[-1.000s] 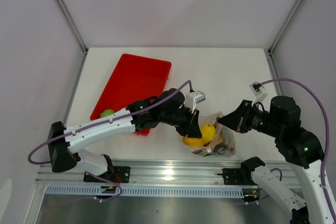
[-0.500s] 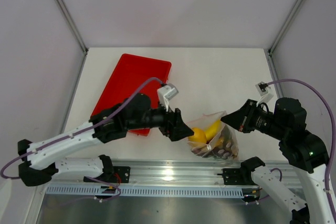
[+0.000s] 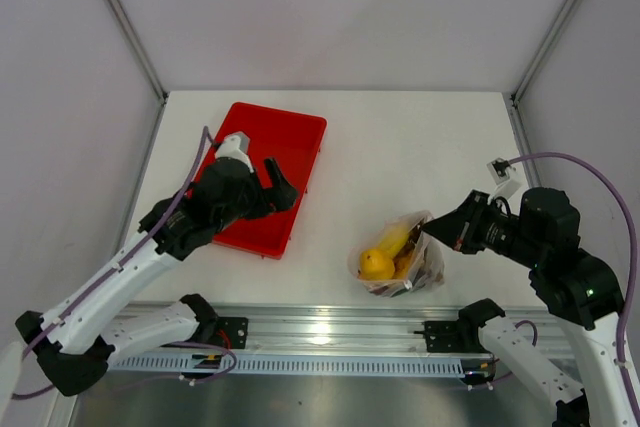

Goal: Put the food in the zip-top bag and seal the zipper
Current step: Place the fake fruit in the zipper food storage bag, then pick up the fake fruit from the bin.

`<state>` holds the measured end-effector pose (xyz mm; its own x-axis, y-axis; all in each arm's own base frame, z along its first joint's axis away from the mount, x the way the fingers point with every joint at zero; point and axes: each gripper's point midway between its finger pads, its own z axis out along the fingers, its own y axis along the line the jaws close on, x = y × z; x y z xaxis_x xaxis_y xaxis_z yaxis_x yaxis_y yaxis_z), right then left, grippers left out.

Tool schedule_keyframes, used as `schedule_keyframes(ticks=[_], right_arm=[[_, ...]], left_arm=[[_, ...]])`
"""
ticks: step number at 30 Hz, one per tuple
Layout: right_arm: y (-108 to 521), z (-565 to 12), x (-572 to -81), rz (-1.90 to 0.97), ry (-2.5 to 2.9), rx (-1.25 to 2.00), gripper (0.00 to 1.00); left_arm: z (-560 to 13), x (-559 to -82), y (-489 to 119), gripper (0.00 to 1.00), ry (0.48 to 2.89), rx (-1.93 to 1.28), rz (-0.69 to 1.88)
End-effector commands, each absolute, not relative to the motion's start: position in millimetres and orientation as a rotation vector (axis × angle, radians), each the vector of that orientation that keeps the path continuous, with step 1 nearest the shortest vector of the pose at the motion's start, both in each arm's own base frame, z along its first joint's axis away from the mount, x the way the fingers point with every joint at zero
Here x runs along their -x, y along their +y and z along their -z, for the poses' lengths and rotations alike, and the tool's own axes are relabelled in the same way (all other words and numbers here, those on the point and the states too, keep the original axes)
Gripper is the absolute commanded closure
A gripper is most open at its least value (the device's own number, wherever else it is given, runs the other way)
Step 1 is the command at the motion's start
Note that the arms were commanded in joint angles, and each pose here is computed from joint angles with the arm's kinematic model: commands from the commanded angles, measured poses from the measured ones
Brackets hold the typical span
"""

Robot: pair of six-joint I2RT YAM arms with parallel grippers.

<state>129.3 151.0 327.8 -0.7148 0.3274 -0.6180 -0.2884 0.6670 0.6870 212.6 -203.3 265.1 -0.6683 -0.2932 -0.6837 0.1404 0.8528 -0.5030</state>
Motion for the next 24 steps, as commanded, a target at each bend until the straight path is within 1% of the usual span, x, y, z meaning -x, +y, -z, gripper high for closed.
schedule_keyframes(ticks=[1,3,5,7,9,12,14,18,20,24], right_arm=[[152,-337,-136,-1.041,2.066,-0.006,1.00],[155,-335,-140,-1.043,2.085,0.003,1.00],[160,-334,-141,-1.059,2.092,0.034,1.00],[161,-327,-145,-1.047,2.122,0.028,1.00],[165,-320,-149,-1.052,2.145,0.045,1.00],[174,-316,-150,-1.098,2.160,0.099,1.00],[180,-320,-152,-1.137,2.129,0.128,1.00],[183,-317,-154,-1.140,2.124,0.154,1.00],[184,-313,-155,-1.144,2.126,0.167,1.00],[187,-309,-155,-1.158,2.128,0.188,1.00]], left_arm=[[-242,-226,-152,0.00,2.224,0.418,0.509],[-236,-237,-129,0.01,2.202,0.529,0.417],[-230,-247,-115,0.01,2.197,0.571,0.335],[-216,-252,-92,0.00,2.211,0.676,0.222],[-203,-259,-73,0.00,2.206,0.766,0.163],[-183,-270,-60,0.01,2.266,0.802,0.125],[-166,-274,-48,0.01,2.329,0.826,0.034],[-146,-279,-9,0.00,2.363,0.929,-0.167],[-141,-287,-2,0.00,2.353,0.935,-0.198],[-113,-289,6,0.00,2.461,0.898,-0.320]])
